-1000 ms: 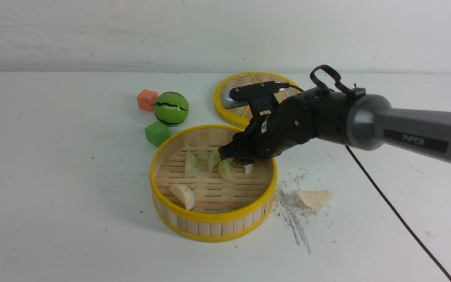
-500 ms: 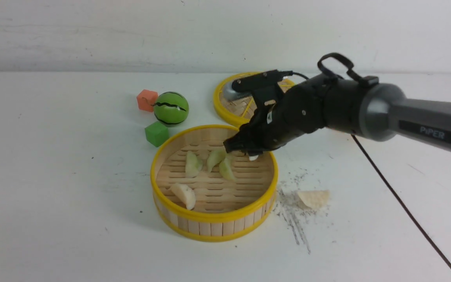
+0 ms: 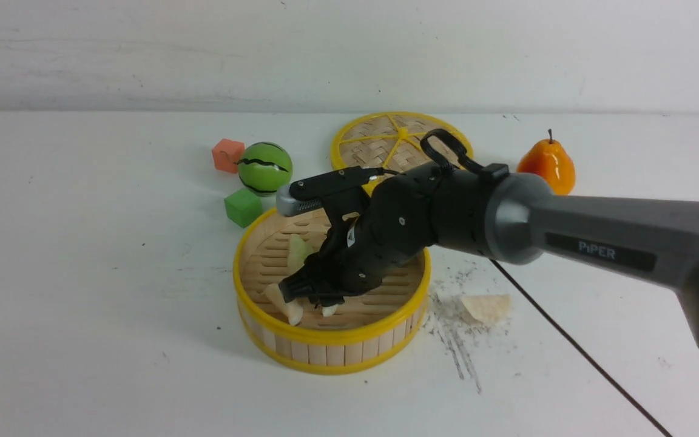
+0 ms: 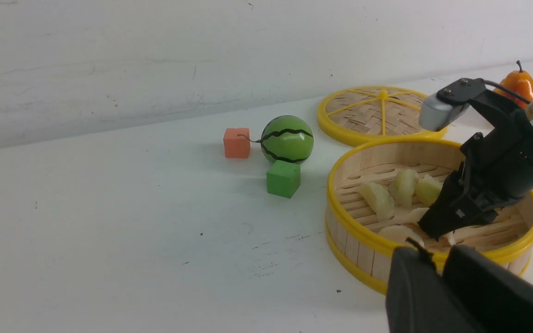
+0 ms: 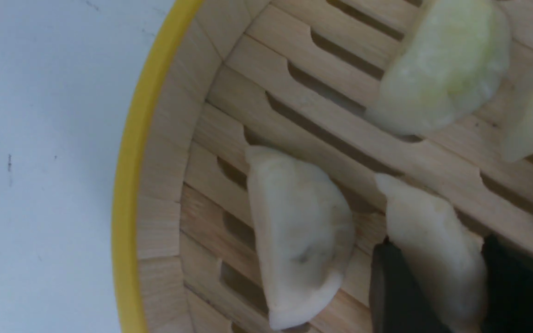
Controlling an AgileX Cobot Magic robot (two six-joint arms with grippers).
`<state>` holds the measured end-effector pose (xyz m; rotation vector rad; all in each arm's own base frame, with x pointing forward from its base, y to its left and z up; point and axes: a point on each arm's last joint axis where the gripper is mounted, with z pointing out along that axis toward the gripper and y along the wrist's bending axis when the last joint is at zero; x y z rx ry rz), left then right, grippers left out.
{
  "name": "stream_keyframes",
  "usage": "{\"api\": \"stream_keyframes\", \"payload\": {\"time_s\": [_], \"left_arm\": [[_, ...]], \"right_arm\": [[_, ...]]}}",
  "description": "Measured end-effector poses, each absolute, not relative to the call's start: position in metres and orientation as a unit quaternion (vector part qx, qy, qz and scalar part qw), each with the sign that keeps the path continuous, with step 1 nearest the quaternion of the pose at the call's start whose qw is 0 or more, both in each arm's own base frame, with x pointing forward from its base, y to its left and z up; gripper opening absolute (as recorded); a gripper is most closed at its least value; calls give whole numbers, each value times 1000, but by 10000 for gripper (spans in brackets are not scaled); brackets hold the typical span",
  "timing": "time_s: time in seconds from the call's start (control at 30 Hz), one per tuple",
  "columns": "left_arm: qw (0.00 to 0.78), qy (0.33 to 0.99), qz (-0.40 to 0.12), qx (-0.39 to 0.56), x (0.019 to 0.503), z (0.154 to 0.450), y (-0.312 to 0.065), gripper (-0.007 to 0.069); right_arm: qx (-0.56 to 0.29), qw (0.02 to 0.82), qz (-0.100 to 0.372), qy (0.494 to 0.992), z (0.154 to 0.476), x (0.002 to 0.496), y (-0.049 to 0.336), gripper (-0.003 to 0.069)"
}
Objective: Put the dumplings into the steamer on the white table.
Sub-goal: 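Reach for and grasp a dumpling lying on the table beside the steamer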
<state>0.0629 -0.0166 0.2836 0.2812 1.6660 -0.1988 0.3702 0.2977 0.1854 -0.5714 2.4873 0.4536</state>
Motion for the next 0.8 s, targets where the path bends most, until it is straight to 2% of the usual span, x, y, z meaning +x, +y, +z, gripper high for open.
{"api": "stream_keyframes", "payload": {"time_s": [0.2, 0.37, 0.4, 0.47, 0.6, 0.8], "left_arm": [[660, 736, -88, 124, 63, 284, -17, 93], [660, 736, -88, 124, 63, 284, -17, 98], [660, 736, -88, 124, 63, 284, -17, 100], [660, 736, -88, 124, 63, 284, -17, 102], [660, 736, -88, 124, 63, 284, -17, 102], [660, 736, -88, 124, 63, 284, -17, 108]], "right_arm": [[-211, 271, 169, 924, 186, 370, 298, 248], [-209, 269, 171, 924, 199, 366, 295, 340], [-209, 280, 175, 920, 210, 365, 294, 375], [-210, 294, 178, 915, 222, 364, 292, 394], [-219, 324, 167, 905, 236, 367, 289, 409], [-178, 338, 148, 912, 223, 389, 270, 409]]}}
